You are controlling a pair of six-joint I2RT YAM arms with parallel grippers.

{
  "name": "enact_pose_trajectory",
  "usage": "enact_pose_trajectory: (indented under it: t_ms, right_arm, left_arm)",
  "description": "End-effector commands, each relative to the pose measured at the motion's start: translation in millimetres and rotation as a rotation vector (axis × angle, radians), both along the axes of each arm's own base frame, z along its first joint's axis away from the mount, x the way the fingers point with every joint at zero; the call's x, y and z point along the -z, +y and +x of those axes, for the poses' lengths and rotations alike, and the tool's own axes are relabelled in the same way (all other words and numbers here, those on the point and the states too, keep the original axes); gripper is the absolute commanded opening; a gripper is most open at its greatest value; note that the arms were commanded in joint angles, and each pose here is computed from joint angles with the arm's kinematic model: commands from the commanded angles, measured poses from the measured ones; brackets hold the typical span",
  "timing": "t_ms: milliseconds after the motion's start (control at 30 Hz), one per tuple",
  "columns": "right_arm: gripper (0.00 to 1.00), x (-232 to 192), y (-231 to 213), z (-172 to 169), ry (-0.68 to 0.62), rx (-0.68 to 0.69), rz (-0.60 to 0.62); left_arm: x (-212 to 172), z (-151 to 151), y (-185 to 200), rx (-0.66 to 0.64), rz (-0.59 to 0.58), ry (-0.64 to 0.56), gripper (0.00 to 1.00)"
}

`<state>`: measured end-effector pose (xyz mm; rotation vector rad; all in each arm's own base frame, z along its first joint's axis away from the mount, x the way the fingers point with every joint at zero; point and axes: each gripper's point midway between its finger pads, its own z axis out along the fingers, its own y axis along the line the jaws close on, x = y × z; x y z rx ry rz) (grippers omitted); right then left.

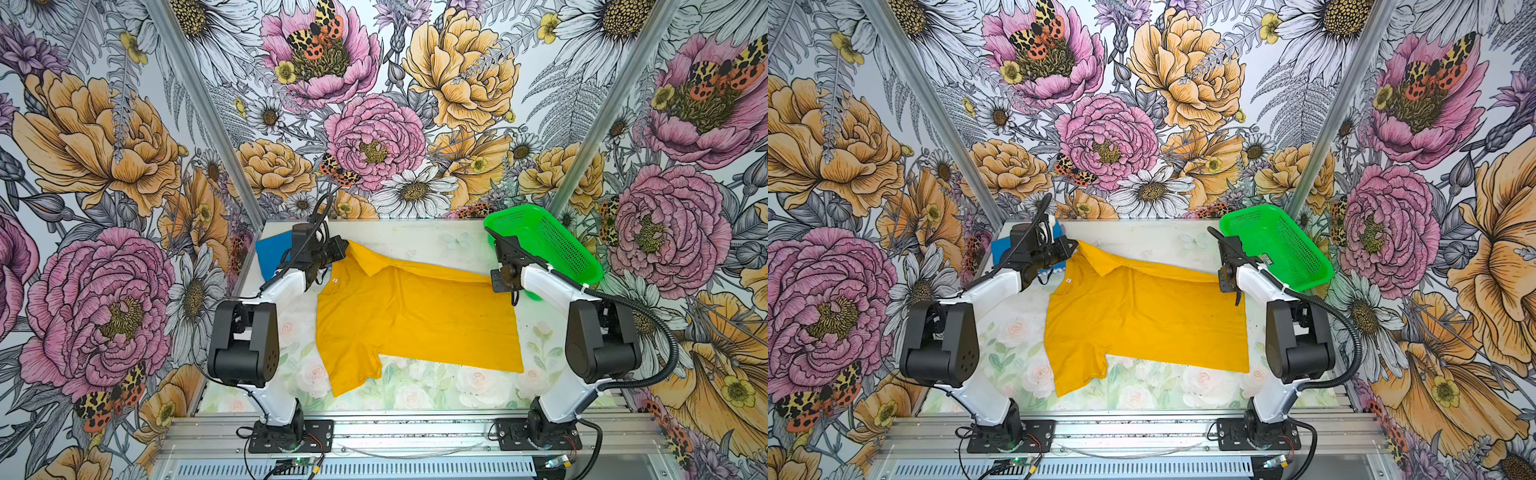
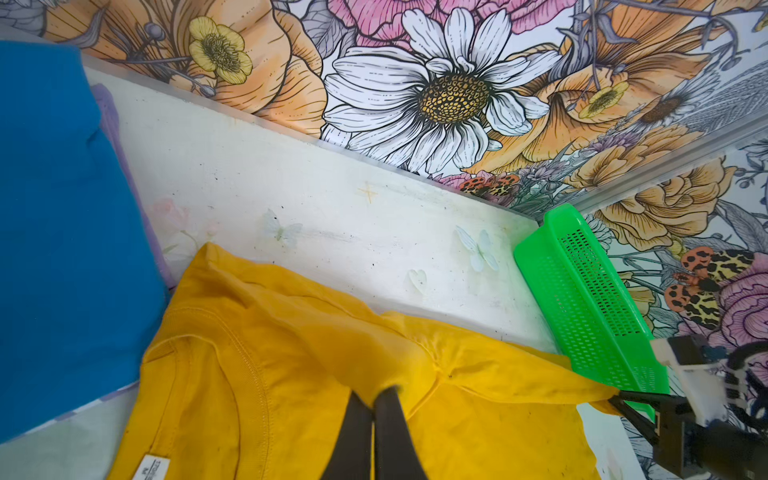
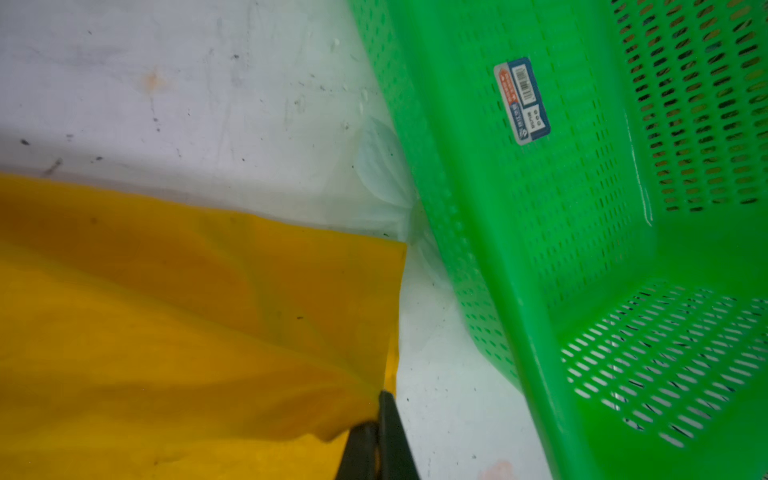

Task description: Fold and stack the t-shirts

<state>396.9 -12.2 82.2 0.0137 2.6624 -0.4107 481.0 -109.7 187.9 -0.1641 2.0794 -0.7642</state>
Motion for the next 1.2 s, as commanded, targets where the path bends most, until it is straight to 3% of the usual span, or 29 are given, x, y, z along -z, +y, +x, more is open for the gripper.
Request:
enact_pose_trajectory:
  t_ms: [0,300,433,533,733,867,1167]
  right_arm:
    - [0.0,-17.0,-5.0,4.8,-0.067,-0.007,-0.06]
    - [0.0,22.1,35.3,-8.7,0.042,-0.092,-0.024]
    - [0.0,38.9,26.8,-18.9,0.135,-0.04,-0.083]
    - [0.0,45.0,12.0,-26.4,0.171,0.003,-0.159]
    - [0.0,53.3,0.8,-35.4,0.194,0.048,-0.181]
    - [0.0,63.4,8.4,-37.9,0.239,0.013,-0.152]
    - [0.0,69.0,48.0,-60.8,0.298,-0.107,-0.107]
  left_arm:
    - [2.5,-7.4,0.2,-0.029,-0.009,-0.007,0.0]
    - [100.9,-40.0,-6.5,-0.129,0.04,0.245,0.0]
    - [130.6,-56.6,-0.5,-0.19,0.062,0.344,0.0]
    - [145.7,-71.0,10.1,-0.238,0.098,0.395,0.0]
    - [167.1,-91.2,23.9,-0.275,0.145,0.482,0.0]
    - [181.3,-105.2,33.9,-0.313,0.145,0.539,0.0]
    - [203.0,-173.1,38.6,-0.454,0.115,0.596,0.0]
